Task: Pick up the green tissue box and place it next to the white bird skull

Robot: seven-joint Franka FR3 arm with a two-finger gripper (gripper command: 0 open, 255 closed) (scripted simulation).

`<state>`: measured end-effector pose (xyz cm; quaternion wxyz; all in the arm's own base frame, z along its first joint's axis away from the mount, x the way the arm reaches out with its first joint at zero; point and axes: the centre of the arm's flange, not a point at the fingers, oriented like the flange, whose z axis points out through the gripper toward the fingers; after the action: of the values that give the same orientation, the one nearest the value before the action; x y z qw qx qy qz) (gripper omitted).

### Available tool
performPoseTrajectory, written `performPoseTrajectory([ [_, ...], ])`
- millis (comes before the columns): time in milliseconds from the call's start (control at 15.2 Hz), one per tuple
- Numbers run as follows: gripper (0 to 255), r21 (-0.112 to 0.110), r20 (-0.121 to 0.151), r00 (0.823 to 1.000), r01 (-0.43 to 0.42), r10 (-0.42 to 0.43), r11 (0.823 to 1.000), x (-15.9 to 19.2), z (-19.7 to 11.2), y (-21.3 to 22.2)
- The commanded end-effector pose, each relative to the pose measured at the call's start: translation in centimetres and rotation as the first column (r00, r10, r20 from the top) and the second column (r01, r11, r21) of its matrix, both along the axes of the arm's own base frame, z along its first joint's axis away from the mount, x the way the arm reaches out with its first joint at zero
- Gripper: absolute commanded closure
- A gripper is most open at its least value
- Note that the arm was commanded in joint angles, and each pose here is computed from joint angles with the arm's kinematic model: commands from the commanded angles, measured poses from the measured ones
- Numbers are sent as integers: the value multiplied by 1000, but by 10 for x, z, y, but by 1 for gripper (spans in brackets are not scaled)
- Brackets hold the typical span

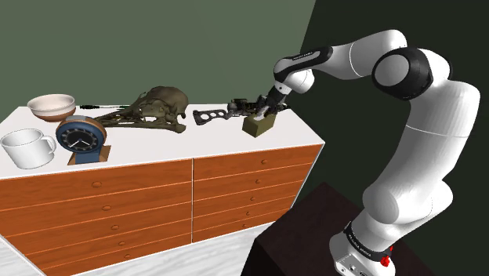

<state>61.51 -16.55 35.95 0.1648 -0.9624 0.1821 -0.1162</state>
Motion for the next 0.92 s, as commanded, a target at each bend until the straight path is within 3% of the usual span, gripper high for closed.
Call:
performPoseTrajectory([
  [0, 255, 0, 0, 1000, 0, 0, 1000, 0, 0, 0],
  [528, 255, 0, 0, 1000, 0, 0, 1000, 0, 0, 0],
  [858, 255, 0, 0, 1000, 0, 0, 1000, 0, 26, 0],
])
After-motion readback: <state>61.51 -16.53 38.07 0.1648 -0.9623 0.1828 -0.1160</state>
